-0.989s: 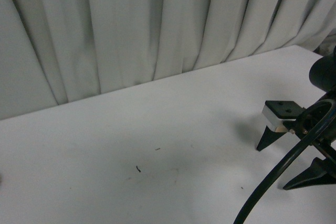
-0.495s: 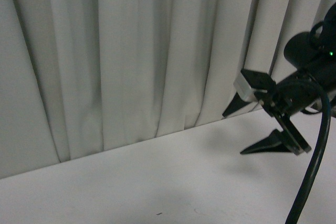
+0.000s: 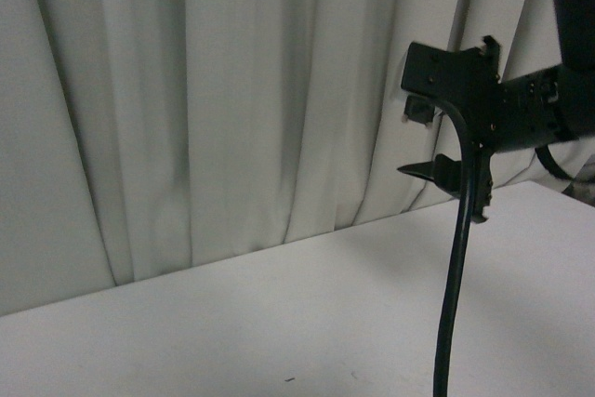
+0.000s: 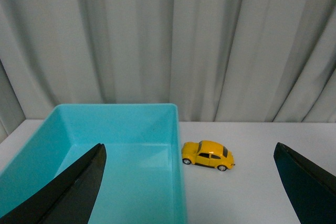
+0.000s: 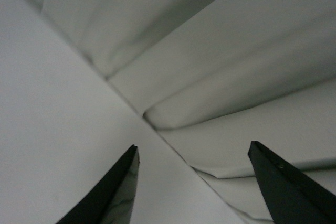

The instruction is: Wind up and store yellow beetle toy

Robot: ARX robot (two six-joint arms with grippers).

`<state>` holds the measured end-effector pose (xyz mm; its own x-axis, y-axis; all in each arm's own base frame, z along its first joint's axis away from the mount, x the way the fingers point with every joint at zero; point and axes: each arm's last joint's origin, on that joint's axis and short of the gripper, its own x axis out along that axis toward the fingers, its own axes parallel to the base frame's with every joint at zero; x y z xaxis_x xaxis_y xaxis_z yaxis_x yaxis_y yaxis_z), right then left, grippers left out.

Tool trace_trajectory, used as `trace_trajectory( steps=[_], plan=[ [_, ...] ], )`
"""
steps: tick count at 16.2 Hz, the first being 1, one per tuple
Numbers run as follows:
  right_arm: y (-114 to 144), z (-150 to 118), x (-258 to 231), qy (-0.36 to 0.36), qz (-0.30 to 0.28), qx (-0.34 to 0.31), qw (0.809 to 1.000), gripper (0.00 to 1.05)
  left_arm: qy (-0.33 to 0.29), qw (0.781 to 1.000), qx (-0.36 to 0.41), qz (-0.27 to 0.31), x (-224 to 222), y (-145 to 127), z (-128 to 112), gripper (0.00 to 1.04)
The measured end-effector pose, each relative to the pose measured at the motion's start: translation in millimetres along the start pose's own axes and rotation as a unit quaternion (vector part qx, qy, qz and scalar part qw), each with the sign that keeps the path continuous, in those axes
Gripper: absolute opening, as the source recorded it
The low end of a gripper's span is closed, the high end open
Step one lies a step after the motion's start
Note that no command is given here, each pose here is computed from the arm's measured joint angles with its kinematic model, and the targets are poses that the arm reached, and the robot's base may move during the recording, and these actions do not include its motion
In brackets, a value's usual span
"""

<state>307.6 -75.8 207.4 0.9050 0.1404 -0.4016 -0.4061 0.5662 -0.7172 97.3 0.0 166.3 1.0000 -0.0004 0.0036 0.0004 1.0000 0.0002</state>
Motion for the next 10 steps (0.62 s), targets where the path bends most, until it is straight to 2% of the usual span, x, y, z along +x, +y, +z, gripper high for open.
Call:
trace_trajectory(
  steps=[1,2,3,4,8,10],
  plan=[
    [18,14,-21,-0.031,-0.091,0.119,0.988,0.58,0.000,1.000,0.000,0.001,0,0,0,0.98],
    [25,26,-43,-0.079,-0.149,0.213,0.962,0.47,0.000,1.000,0.000,0.001,0,0,0,0.98],
    [48,42,-85,-0.141,-0.171,0.355,0.908,0.24,0.000,1.000,0.000,0.001,0,0,0,0.98],
    [78,34,-97,-0.144,-0.158,0.417,0.883,0.02,0.000,1.000,0.000,0.001,0,0,0,0.98],
    [105,33,-111,-0.149,-0.165,0.431,0.874,0.02,0.000,1.000,0.000,0.001,0,0,0,0.98],
    [116,34,-115,-0.151,-0.147,0.430,0.878,0.02,0.000,1.000,0.000,0.001,0,0,0,0.98]
  ],
)
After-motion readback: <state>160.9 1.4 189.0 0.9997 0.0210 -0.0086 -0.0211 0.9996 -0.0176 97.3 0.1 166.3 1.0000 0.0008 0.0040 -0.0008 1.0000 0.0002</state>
